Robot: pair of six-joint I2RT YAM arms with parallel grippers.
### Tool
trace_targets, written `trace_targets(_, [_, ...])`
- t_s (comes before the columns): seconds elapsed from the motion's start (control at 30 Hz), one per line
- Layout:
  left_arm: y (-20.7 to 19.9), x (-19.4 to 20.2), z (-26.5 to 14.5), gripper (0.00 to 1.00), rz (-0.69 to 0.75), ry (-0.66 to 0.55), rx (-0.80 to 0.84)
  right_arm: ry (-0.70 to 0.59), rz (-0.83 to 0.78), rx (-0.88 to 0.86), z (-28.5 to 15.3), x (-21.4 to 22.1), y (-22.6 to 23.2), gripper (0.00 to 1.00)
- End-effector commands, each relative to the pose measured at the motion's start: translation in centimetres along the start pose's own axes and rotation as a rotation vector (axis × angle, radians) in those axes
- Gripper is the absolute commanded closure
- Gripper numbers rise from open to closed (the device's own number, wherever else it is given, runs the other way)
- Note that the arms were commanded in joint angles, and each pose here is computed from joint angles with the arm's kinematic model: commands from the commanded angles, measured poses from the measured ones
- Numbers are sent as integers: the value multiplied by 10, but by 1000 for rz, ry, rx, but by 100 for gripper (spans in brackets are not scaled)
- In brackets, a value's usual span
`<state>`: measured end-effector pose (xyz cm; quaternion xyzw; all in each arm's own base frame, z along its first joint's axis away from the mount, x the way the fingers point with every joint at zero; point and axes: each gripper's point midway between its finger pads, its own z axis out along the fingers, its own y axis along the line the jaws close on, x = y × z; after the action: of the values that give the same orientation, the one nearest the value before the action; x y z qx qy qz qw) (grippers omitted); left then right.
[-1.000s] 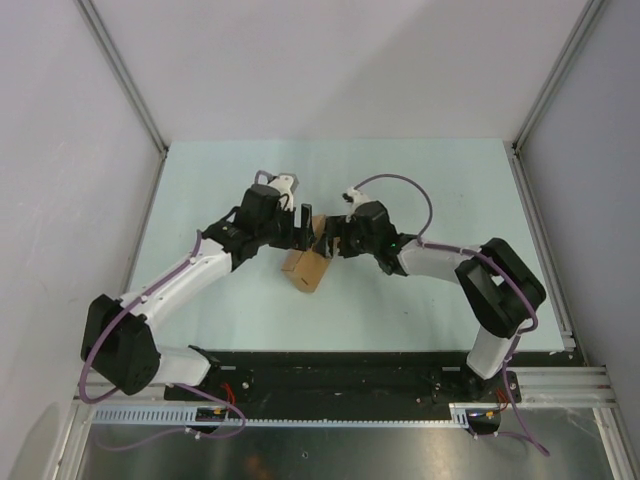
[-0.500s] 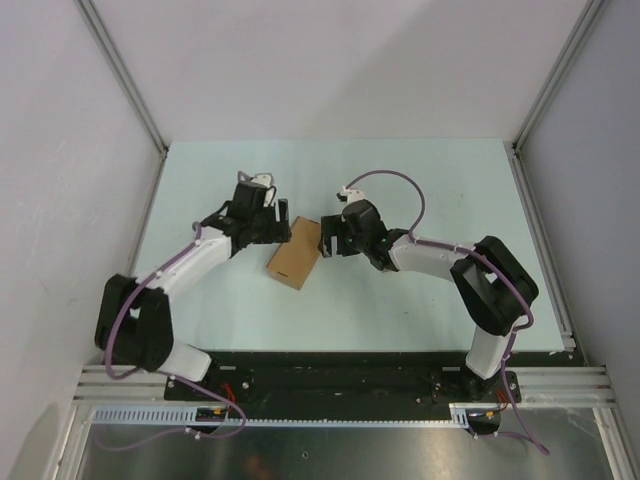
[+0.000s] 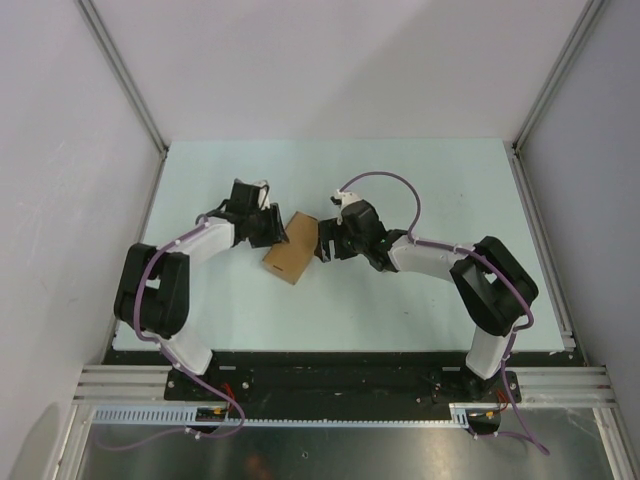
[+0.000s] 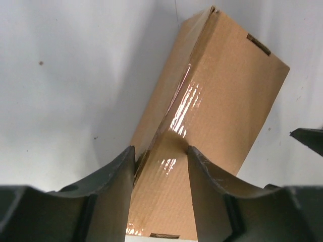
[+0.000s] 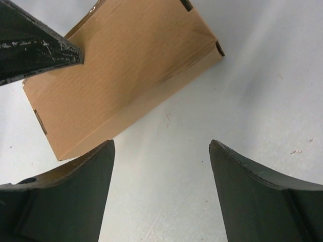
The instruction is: Unpack the express box
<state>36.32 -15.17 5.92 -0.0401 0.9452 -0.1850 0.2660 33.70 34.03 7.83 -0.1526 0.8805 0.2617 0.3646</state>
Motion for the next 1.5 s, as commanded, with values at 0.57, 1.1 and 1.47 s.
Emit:
trace_targets(0.57, [-52,31,-31,43,-149,81,370,-106,30,79,-13,-42,-9,22])
trace_targets(1.1, [-36,-1,-20,55,-123,-39,259,-52,-28,93,1,-37,7,23])
trace_targets(1.47, [-28,-11,0,67,-57,-36,223,41,-26,98,17,-10,0,32])
